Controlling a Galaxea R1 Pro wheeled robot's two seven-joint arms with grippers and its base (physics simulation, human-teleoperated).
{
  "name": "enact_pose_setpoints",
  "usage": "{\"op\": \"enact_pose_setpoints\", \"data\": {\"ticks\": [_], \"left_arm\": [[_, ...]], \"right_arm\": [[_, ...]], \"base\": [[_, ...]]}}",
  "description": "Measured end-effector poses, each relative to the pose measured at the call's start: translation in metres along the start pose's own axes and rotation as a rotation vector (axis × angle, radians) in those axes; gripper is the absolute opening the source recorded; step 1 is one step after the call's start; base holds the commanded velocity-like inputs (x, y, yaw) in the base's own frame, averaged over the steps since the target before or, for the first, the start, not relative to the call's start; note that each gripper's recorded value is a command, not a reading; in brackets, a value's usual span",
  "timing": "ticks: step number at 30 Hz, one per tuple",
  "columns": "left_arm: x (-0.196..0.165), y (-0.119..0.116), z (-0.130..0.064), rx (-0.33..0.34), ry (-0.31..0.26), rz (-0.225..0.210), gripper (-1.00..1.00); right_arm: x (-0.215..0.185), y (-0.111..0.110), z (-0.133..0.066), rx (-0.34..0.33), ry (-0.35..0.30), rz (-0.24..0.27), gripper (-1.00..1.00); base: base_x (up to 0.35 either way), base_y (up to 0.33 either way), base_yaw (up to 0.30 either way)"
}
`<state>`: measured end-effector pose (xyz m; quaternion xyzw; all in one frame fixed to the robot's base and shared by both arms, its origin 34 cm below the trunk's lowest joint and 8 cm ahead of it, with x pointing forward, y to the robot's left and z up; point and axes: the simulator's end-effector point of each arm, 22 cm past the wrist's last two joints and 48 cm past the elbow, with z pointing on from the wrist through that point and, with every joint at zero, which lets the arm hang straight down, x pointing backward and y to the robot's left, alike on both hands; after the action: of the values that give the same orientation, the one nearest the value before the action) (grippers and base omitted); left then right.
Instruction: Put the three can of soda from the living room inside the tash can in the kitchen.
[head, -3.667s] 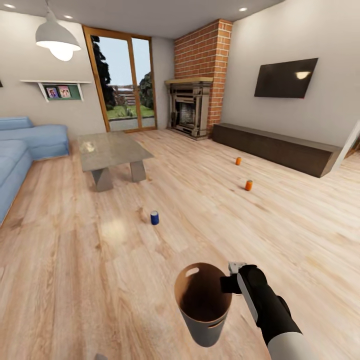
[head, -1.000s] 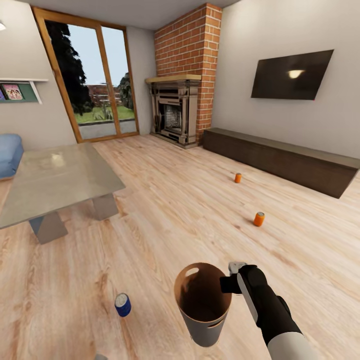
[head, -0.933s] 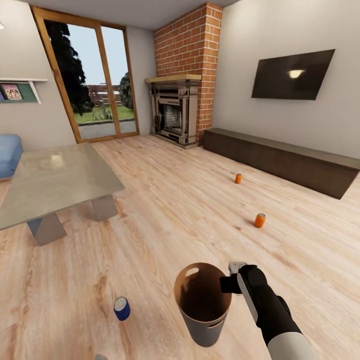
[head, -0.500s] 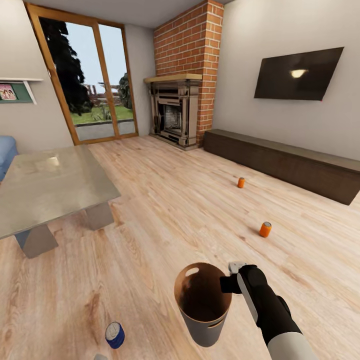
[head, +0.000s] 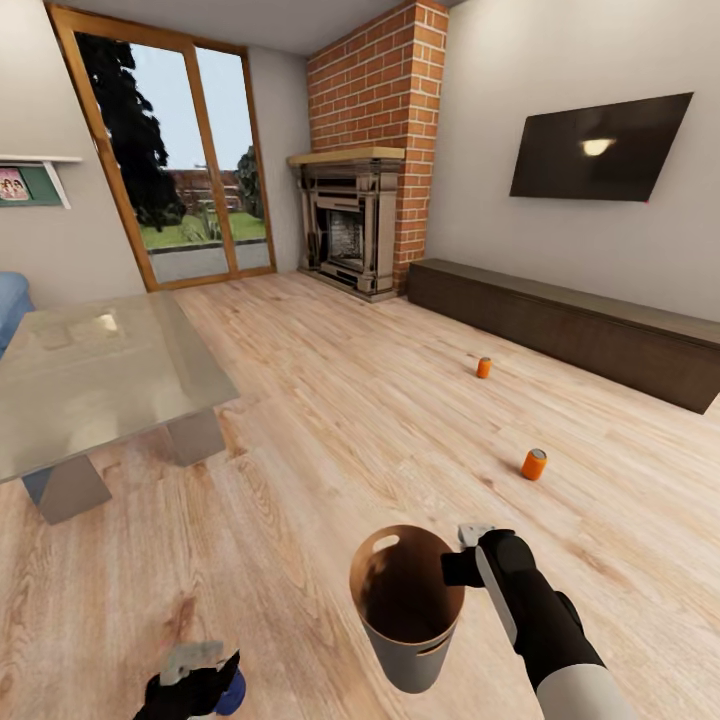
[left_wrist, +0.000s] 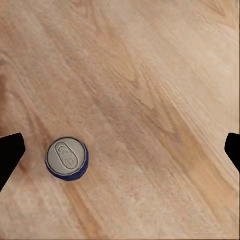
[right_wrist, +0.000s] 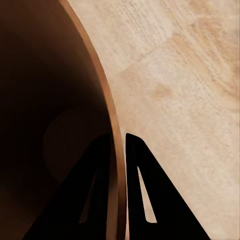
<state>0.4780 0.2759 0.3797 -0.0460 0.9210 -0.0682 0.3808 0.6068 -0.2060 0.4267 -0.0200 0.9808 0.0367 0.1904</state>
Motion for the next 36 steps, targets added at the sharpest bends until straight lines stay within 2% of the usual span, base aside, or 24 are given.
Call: {"op": "enact_pose_setpoints", "data": {"ticks": [1,2,4,6,8,10,11,12,18,20,25,36], "left_arm": [[-0.003,-0.003,0.007,-0.021,0.001,-0.005,1.0],[-0.002,-0.011,0.028,-0.049,0.027,-0.015,1.0],[-0.001,-0.018,0.054,-0.06,0.066,-0.015,1.0],[-0.002,-0.017,0.071,-0.069,0.08,0.0,1.0],[-0.01,-0.008,0.088,-0.098,0.07,0.03,1.0],[-0.017,0.013,0.096,-0.184,0.053,0.051,1.0],[-0.021,0.027,0.097,-0.244,0.044,0.059,1.0],[-0.022,0.03,0.097,-0.258,0.042,0.061,1.0],[-0.027,0.041,0.097,-0.303,0.029,0.067,1.0],[-0.034,0.056,0.094,-0.325,0.012,0.077,1.0],[-0.037,0.065,0.093,-0.338,0.002,0.083,1.0],[-0.039,0.067,0.092,-0.34,-0.006,0.084,1.0]], "right_arm": [[0.0,-0.002,0.0,0.005,0.0,-0.002,-1.0],[0.0,-0.005,0.0,0.008,0.0,-0.001,-1.0],[0.0,-0.01,0.0,0.023,0.001,-0.007,-1.0],[0.0,-0.011,0.0,0.024,0.001,-0.008,-1.0],[0.0,-0.009,0.0,0.015,0.0,-0.002,-1.0],[0.0,-0.009,0.0,0.013,0.0,0.0,-1.0],[0.0,-0.01,0.0,0.017,-0.001,-0.002,-1.0],[0.0,-0.011,0.0,0.021,-0.001,-0.005,-1.0],[0.0,-0.01,0.0,0.016,-0.001,-0.003,-1.0],[0.0,-0.01,0.0,0.02,-0.001,-0.005,-1.0],[0.0,-0.01,0.0,0.02,-0.001,-0.005,-1.0],[0.0,-0.01,0.0,0.019,-0.001,-0.005,-1.0]], "base": [[0.0,0.0,0.0],[0.0,0.0,0.0],[0.0,0.0,0.0],[0.0,0.0,0.0],[0.0,0.0,0.0],[0.0,0.0,0.0],[0.0,0.0,0.0],[0.0,0.0,0.0],[0.0,0.0,0.0],[0.0,0.0,0.0],[0.0,0.0,0.0],[0.037,0.0,0.0]]}}
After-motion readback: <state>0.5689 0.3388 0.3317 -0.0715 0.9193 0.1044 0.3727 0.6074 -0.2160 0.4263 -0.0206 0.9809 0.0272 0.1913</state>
